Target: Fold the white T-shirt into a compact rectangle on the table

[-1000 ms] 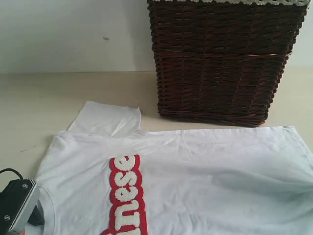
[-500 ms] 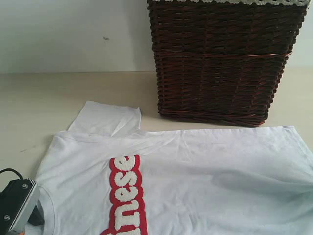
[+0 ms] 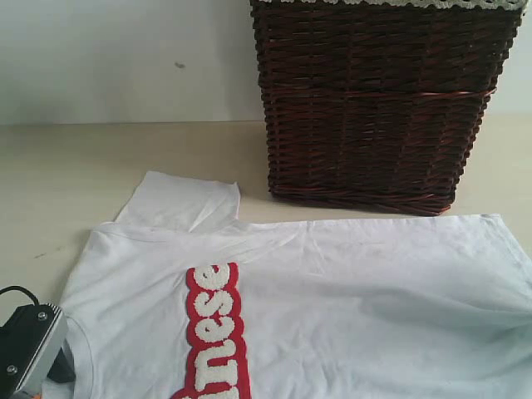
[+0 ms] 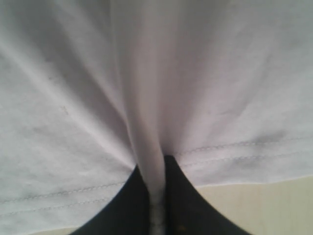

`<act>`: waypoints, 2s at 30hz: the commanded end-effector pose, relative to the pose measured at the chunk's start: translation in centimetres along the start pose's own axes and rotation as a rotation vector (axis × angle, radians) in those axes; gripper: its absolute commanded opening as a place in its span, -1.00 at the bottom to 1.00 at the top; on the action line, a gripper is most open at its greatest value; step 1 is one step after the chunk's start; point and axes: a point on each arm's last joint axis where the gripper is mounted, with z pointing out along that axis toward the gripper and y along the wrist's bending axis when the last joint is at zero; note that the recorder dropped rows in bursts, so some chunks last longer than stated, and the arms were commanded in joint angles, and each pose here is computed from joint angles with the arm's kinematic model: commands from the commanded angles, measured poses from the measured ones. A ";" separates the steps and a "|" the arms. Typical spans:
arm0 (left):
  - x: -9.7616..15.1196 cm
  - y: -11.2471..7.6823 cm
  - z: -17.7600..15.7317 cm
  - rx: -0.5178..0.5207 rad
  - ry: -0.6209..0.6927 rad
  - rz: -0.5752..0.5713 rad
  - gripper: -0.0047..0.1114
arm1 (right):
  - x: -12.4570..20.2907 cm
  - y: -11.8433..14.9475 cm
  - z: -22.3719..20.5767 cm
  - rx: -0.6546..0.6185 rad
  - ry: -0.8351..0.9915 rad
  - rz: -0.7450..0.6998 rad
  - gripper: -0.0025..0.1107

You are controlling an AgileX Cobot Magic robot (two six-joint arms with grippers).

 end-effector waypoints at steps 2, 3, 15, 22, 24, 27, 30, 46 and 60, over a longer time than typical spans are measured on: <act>0.2 -0.4 0.6 0.041 0.011 -0.003 0.89 | 0.7 1.6 4.0 -0.114 0.022 -0.023 -0.96; 0.2 -0.4 0.6 0.041 0.011 -0.003 0.89 | 0.7 1.6 4.0 -0.114 0.022 -0.023 -0.96; 0.2 -0.4 0.6 0.040 0.009 -0.009 0.89 | 0.6 1.5 4.0 -0.107 0.010 -0.005 -0.96; 0.2 -0.4 0.6 0.040 0.009 -0.009 0.89 | 0.6 1.5 4.0 -0.107 0.010 -0.005 -0.96; 0.2 -0.4 0.6 0.040 0.009 -0.011 0.89 | 0.6 1.5 4.0 -0.107 0.010 -0.005 -0.96; 0.3 -0.2 0.6 0.026 0.017 -0.010 0.89 | 0.5 1.5 4.0 -0.104 0.003 0.005 -0.96; 0.4 0.0 0.6 0.007 0.030 -0.012 0.80 | 0.5 1.5 4.0 -0.102 -0.002 0.013 -0.96; 0.4 0.0 0.6 0.000 0.028 -0.183 -0.92 | 0.4 1.4 4.0 -0.097 -0.011 0.027 -0.96; 0.4 0.0 0.6 0.000 0.028 -0.181 -0.92 | 0.3 1.4 4.0 -0.095 -0.015 0.033 -0.96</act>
